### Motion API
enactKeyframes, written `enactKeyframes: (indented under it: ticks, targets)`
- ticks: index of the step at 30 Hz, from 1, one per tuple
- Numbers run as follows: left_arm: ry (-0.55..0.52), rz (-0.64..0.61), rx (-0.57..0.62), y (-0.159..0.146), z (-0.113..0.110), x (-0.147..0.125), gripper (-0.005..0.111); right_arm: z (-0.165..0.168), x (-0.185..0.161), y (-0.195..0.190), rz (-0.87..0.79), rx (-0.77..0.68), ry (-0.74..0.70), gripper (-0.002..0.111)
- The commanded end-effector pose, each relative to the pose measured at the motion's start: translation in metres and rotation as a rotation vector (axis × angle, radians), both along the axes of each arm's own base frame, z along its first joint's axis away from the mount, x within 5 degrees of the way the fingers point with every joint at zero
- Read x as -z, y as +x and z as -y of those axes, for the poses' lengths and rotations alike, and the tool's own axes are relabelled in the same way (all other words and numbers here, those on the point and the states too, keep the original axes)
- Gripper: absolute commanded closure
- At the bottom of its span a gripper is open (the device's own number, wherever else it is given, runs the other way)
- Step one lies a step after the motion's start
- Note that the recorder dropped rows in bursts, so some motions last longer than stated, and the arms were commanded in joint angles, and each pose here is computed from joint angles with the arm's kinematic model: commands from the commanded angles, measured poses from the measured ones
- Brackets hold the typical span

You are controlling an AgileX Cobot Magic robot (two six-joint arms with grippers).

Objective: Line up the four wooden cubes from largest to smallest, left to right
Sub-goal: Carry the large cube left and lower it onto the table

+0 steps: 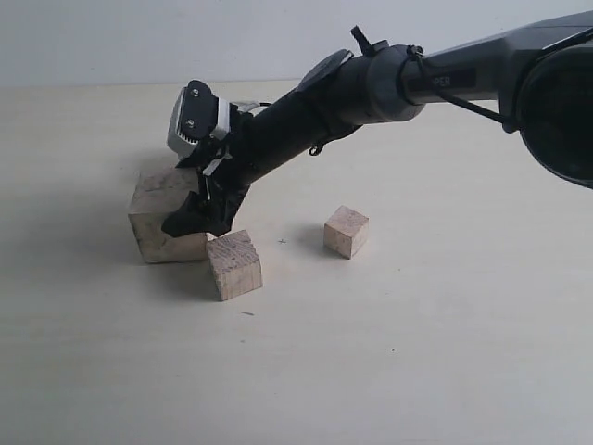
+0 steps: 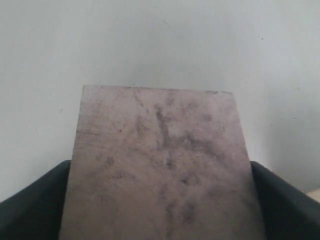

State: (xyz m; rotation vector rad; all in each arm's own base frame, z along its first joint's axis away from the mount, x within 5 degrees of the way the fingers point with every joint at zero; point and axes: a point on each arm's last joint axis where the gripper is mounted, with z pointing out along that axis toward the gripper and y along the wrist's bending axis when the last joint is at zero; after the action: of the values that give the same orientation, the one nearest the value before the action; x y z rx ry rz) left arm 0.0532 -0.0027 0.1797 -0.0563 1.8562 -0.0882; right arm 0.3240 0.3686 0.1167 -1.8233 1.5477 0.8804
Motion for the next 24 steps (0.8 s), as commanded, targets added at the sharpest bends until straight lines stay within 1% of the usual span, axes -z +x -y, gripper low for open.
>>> enactKeyframes:
  ticks: [1, 5, 7, 10, 13, 22, 24]
  targets:
    - [-0.003, 0.017, 0.006, 0.000, 0.000, -0.001, 0.107, -0.019, -0.006, -0.018, -0.004, -0.003, 0.007, 0.108]
    - [-0.003, 0.017, 0.006, 0.000, 0.000, -0.001, 0.107, -0.024, -0.002, -0.014, 0.081, 0.080, -0.039, 0.108]
    - [-0.003, 0.017, 0.006, 0.000, 0.000, -0.001, 0.107, -0.022, 0.000, -0.014, 0.116, 0.050, -0.067, 0.108]
    - [-0.003, 0.017, 0.006, 0.000, 0.000, -0.001, 0.107, -0.022, 0.001, -0.014, 0.116, 0.051, -0.069, 0.108]
    - [-0.003, 0.017, 0.006, 0.000, 0.000, -0.001, 0.107, -0.018, 0.002, -0.009, 0.151, 0.053, -0.090, 0.108]
    - [-0.003, 0.017, 0.006, 0.000, 0.000, -0.001, 0.107, -0.013, 0.001, -0.008, 0.128, 0.019, -0.089, 0.108]
    - [-0.003, 0.017, 0.006, 0.000, 0.000, -0.001, 0.107, -0.013, 0.001, -0.009, 0.129, 0.006, -0.089, 0.106]
